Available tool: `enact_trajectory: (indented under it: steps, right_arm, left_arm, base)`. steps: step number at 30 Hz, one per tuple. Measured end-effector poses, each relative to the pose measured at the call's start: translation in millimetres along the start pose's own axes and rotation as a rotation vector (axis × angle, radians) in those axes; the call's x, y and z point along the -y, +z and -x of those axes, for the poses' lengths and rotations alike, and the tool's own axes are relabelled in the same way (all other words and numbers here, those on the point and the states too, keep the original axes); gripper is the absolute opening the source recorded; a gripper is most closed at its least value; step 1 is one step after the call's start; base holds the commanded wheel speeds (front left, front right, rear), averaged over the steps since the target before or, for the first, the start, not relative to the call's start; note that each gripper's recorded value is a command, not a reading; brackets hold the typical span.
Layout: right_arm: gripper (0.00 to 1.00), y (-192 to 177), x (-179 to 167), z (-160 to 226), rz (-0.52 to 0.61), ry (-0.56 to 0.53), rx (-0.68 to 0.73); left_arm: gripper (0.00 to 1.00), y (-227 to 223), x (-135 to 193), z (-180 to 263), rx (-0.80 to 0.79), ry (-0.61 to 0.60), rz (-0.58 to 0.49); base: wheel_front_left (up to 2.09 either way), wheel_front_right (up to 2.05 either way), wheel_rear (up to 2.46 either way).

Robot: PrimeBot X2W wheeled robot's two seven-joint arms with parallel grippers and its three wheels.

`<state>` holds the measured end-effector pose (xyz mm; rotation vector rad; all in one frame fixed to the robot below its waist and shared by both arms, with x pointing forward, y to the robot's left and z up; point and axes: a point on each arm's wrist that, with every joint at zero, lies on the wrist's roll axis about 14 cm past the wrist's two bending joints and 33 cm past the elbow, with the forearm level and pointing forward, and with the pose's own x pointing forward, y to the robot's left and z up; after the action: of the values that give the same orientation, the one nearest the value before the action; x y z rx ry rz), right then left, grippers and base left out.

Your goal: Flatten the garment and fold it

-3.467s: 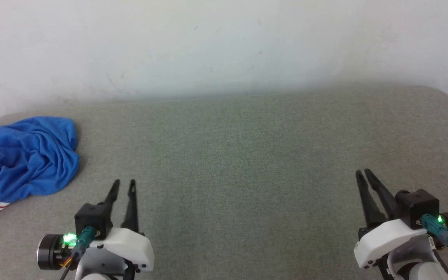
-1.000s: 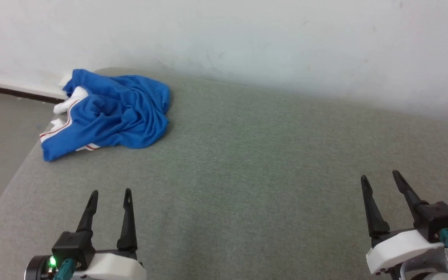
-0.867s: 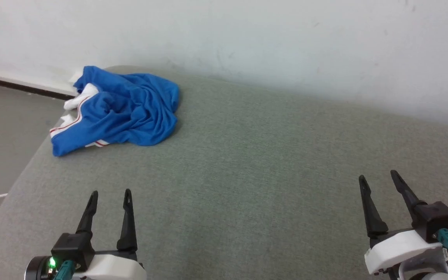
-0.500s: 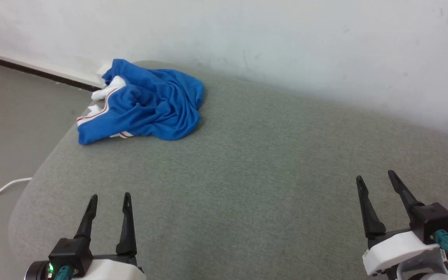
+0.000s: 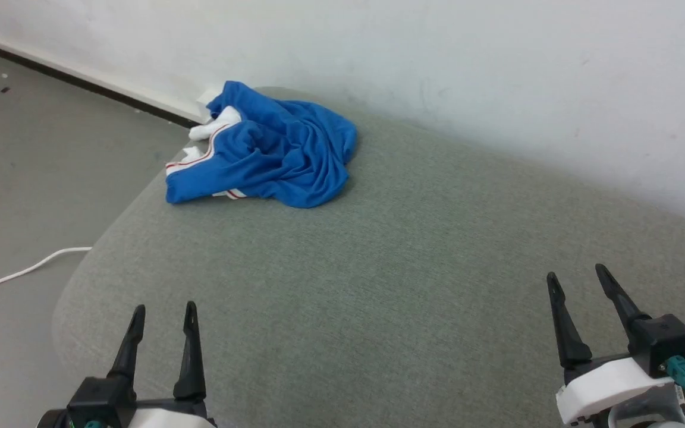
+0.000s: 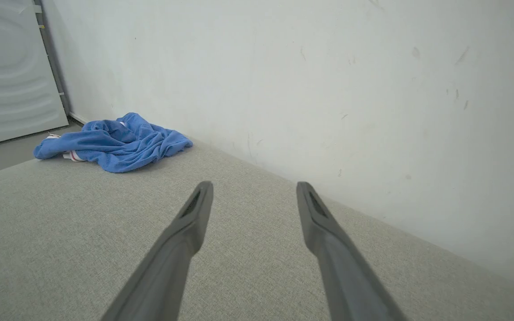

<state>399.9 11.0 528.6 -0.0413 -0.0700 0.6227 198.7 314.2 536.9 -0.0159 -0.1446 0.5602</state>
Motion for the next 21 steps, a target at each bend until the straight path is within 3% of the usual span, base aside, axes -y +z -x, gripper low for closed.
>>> enact_trajectory:
  steps: [21]
  right_arm:
    - [1.00,1,-28,-19,0.007,0.095,0.018]
  left_arm:
    - [1.00,6,-31,25,0.029,0.113,0.012]
  base:
    - [0.00,0.00,0.00]
